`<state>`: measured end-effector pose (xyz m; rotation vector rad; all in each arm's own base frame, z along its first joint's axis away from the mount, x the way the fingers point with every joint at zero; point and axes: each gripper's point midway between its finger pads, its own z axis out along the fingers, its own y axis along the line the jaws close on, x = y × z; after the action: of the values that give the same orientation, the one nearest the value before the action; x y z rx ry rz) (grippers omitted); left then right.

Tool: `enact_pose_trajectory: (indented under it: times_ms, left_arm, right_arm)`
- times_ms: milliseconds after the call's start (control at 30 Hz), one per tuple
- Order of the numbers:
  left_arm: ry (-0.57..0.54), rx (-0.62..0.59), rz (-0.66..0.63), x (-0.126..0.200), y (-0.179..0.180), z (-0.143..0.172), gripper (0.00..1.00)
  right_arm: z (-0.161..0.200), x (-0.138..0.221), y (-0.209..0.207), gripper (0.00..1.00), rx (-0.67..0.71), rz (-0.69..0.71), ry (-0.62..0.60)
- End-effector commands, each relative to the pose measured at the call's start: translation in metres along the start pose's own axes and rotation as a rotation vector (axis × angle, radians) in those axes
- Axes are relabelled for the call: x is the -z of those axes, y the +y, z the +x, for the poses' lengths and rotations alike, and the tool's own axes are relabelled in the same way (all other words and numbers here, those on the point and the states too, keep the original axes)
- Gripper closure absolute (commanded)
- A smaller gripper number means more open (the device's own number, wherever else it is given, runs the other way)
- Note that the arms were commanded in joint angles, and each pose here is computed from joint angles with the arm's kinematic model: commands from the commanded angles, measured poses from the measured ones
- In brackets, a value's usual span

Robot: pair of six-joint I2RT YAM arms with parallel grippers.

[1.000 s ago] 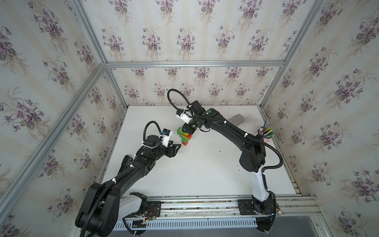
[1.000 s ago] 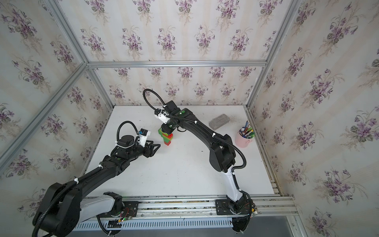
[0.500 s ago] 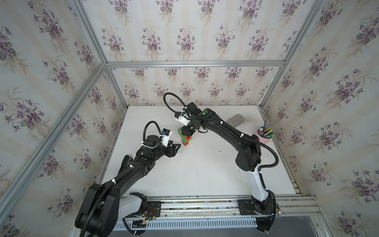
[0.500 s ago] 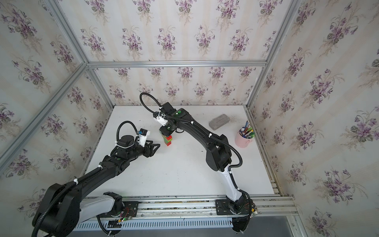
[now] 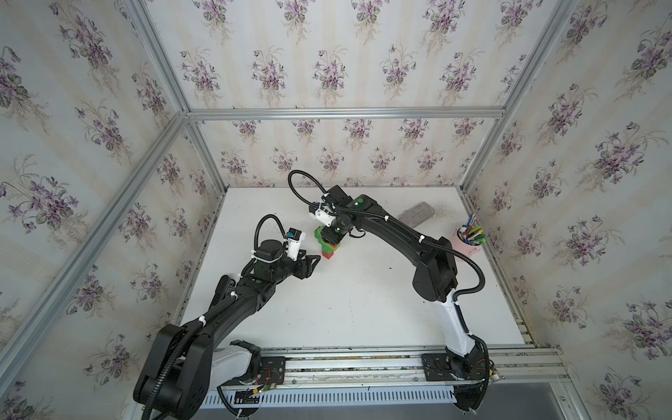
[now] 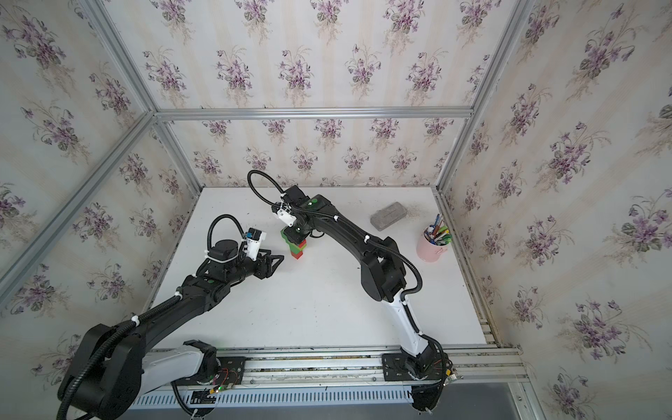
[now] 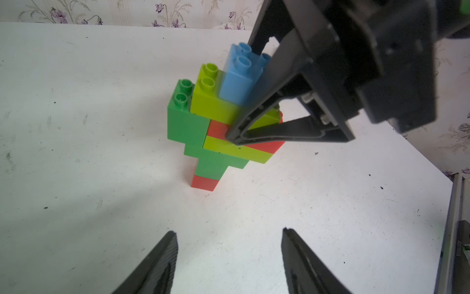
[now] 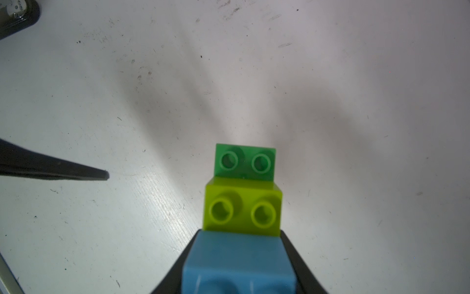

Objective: Assemble a spoon with lego
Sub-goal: Assemble the lego brick with the lego brick, then pick up the lego brick from the center of the board.

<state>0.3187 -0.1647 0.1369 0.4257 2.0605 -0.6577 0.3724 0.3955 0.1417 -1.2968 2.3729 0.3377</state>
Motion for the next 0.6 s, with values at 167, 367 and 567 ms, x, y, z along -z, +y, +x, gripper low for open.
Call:
enact_pose_trajectory:
  times_ms: [167,367,567]
  left_arm:
    - [-0.010,-0.010,-0.010,0.004,-0.001,-0.009,0.33]
    - [-0.070,-0.071,-0.030,0.029,-0.008,-0.045,0.31]
    - [-0.089,-0.077,-0.033,0.046,-0.011,-0.075,0.31]
  right_arm:
    - [0.000,0.010,-0.003,0.73,0.007,0.006,-0.004]
    - [-0.009,0.040,0.004,0.76,-0.060,-0.179,-0.118]
    - [-0.004,0.076,0.020,0.77,-0.187,-0.503,-0.319]
